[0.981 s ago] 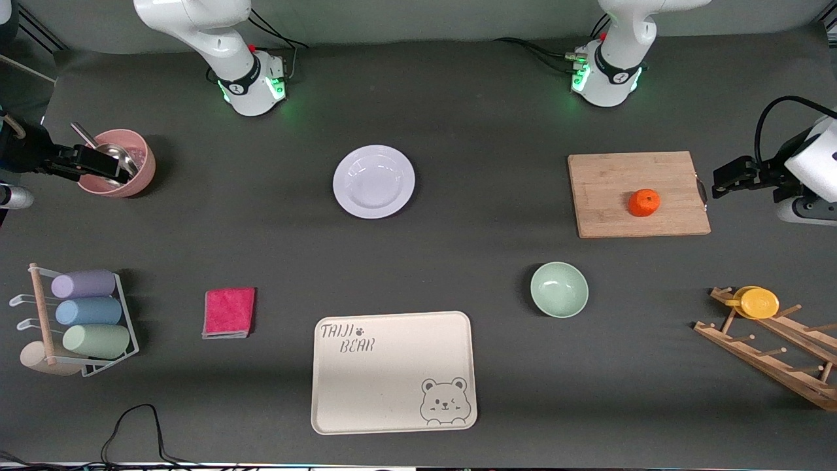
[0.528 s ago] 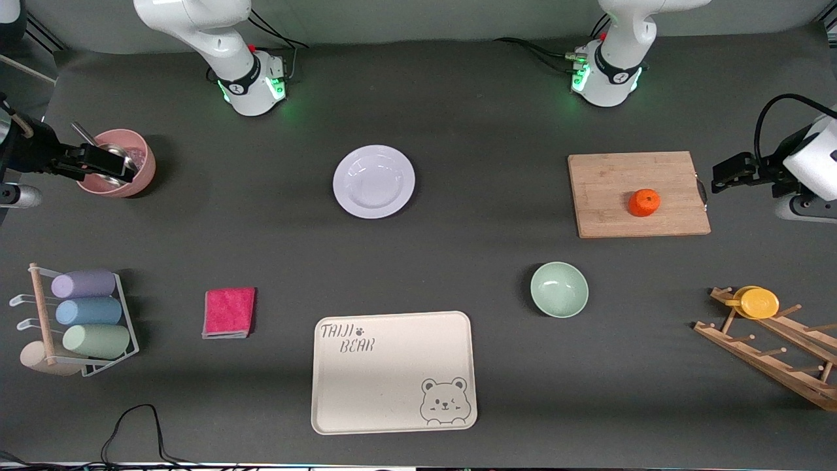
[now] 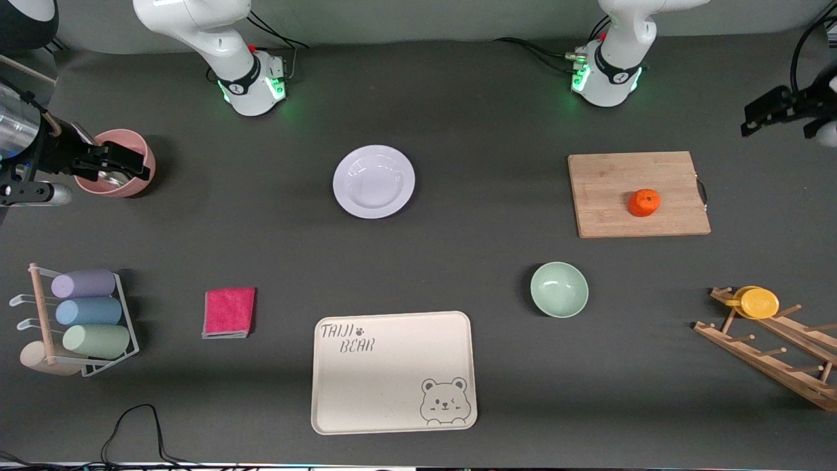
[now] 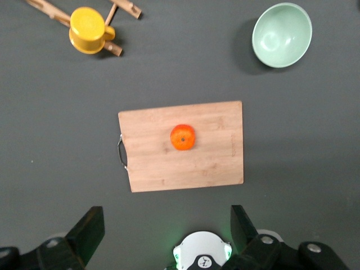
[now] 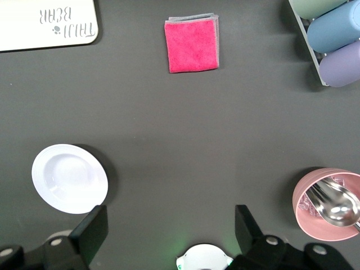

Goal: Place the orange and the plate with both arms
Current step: 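Reach the left gripper down to the orange on the cutting board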

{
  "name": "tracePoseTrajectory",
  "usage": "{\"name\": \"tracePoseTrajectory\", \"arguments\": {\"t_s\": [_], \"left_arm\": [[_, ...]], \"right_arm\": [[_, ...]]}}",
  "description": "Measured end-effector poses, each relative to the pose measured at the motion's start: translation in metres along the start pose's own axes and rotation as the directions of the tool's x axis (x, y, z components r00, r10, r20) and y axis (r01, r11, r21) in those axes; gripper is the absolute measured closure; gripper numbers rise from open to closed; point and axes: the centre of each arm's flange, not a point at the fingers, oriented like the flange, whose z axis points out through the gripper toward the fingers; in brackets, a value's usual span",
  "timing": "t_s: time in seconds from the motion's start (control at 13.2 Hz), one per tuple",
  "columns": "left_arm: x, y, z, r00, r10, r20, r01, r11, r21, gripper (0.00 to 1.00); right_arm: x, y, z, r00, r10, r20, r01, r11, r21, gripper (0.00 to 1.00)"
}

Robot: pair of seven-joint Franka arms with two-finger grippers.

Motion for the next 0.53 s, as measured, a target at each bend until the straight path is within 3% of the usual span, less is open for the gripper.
{"name": "tracePoseTrajectory", "arguments": {"t_s": [0.23, 0.53], "left_arm": [[-0.041, -0.005, 0.024, 1.000, -0.009, -0.008, 0.009, 1.000, -0.008, 0.00], [-0.053, -0.003, 0.045, 1.000, -0.007, -0.002, 0.007, 1.000, -0.008, 0.00]], "right_arm": [[0.000, 0.006, 0.000, 1.000, 0.011, 0.000, -0.011, 1.000, 0.002, 0.00], [0.001, 0.007, 0.000, 1.000, 0.013, 0.000, -0.013, 1.000, 0.002, 0.00]]}}
